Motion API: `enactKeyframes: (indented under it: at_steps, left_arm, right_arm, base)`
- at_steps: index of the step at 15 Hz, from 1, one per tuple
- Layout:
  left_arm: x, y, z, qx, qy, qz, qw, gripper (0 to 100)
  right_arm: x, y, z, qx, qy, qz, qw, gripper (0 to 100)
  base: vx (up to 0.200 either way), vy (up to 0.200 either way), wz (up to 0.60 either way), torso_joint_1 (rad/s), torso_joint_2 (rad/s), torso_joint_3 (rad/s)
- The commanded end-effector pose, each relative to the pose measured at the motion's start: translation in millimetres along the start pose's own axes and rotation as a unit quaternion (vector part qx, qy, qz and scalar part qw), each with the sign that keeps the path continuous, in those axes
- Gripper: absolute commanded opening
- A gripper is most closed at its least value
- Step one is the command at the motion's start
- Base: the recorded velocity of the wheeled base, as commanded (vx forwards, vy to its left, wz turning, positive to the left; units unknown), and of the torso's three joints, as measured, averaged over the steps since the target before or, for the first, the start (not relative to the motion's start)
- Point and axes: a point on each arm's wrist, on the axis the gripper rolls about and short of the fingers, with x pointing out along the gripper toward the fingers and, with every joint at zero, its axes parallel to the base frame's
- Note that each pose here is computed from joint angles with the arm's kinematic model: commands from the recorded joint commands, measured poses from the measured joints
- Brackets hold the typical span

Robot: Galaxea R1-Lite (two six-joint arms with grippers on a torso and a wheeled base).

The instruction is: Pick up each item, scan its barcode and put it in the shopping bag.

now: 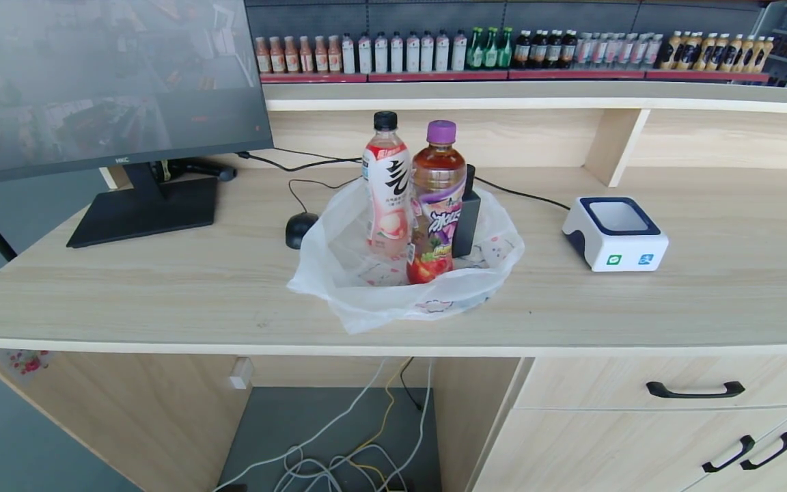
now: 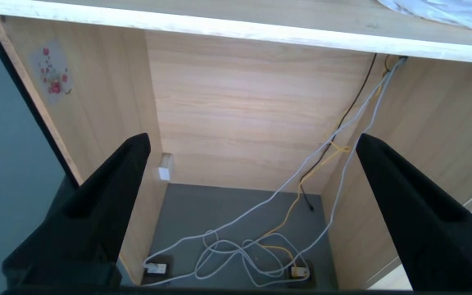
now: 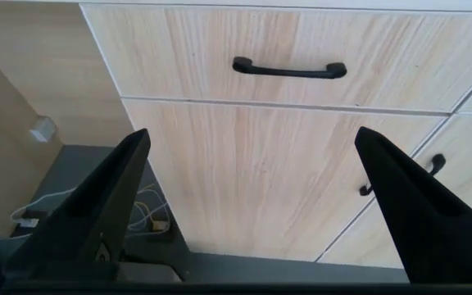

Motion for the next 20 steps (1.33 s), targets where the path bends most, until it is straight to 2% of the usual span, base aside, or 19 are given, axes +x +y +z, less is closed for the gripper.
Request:
enactKeyframes:
  at_steps: [1, 5, 16, 20]
  left_arm:
    - [0.0, 0.0, 0.0, 0.000, 0.000, 0.000, 1.0000, 100]
    - [0.0, 0.0, 0.0, 0.000, 0.000, 0.000, 1.0000, 100]
    - [0.0, 0.0, 0.0, 0.000, 0.000, 0.000, 1.0000, 100]
    - [0.0, 0.0, 0.0, -0.001, 0.000, 0.000, 1.0000, 100]
  right_arm:
    - [-6.0, 0.5, -2.3, 0.000, -0.039, -0.011, 0.999, 100]
    - [-6.0, 0.5, -2.7, 0.021, -0.038, -0.011, 0.999, 100]
    - [-6.0, 0.5, -2.7, 0.021, -0.038, -0.011, 0.999, 100]
    - [-6.0, 0.5, -2.7, 0.021, -0.038, -0.011, 0.999, 100]
  base:
    - [0.000, 0.000, 0.00, 0.000, 0.00, 0.000]
    - [0.000, 0.000, 0.00, 0.000, 0.00, 0.000]
    - [-0.018, 0.000, 0.00, 0.001, 0.00, 0.000]
    - [0.000, -0.200, 0.00, 0.005, 0.00, 0.001]
